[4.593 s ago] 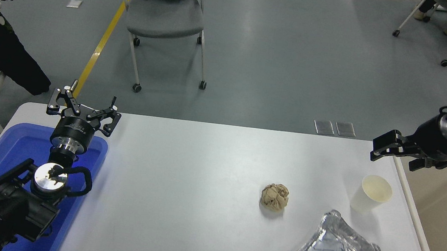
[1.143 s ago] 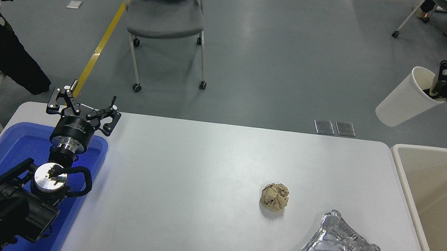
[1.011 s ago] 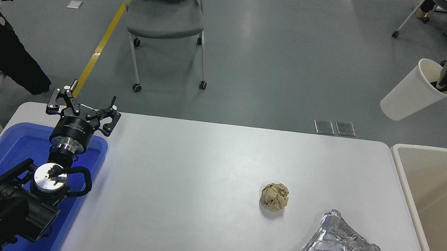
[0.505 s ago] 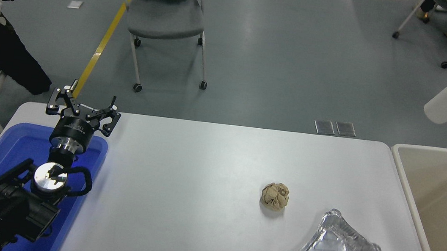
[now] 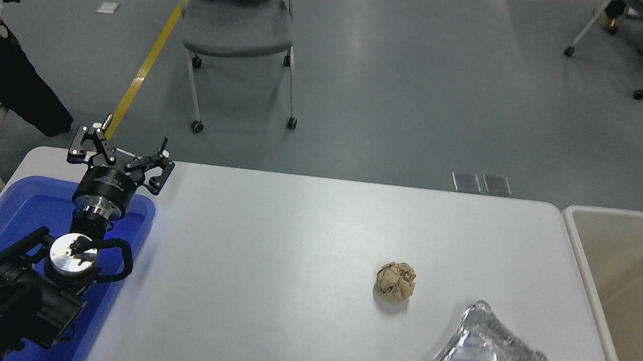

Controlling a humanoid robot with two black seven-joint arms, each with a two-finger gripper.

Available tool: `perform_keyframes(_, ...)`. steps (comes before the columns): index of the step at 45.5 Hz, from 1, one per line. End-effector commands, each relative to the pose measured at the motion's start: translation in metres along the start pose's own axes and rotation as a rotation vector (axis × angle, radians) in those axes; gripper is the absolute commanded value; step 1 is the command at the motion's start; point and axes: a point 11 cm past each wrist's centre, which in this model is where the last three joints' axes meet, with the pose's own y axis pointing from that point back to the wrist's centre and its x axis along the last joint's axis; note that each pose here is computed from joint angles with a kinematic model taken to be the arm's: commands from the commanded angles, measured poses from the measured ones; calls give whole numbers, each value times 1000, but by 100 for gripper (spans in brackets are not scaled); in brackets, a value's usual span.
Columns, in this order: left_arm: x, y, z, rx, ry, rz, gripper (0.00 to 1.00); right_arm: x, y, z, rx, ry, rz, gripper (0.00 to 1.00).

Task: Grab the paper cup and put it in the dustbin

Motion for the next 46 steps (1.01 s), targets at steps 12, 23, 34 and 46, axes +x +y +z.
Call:
perform_keyframes(12, 0, 0, 0, 0, 0, 0, 99, -168, -55, 18, -49, -236, -29, 0)
perform_keyframes(23, 0, 0, 0, 0, 0, 0, 99, -185, -57, 12, -41, -264, -41, 0)
perform_keyframes(34, 0, 0, 0, 0, 0, 0, 99, -189, -58, 11, -36, -293, -48, 22)
perform_keyframes(46, 0, 0, 0, -1, 1, 0, 99, -180, -57, 13, -39, -289, 3, 99)
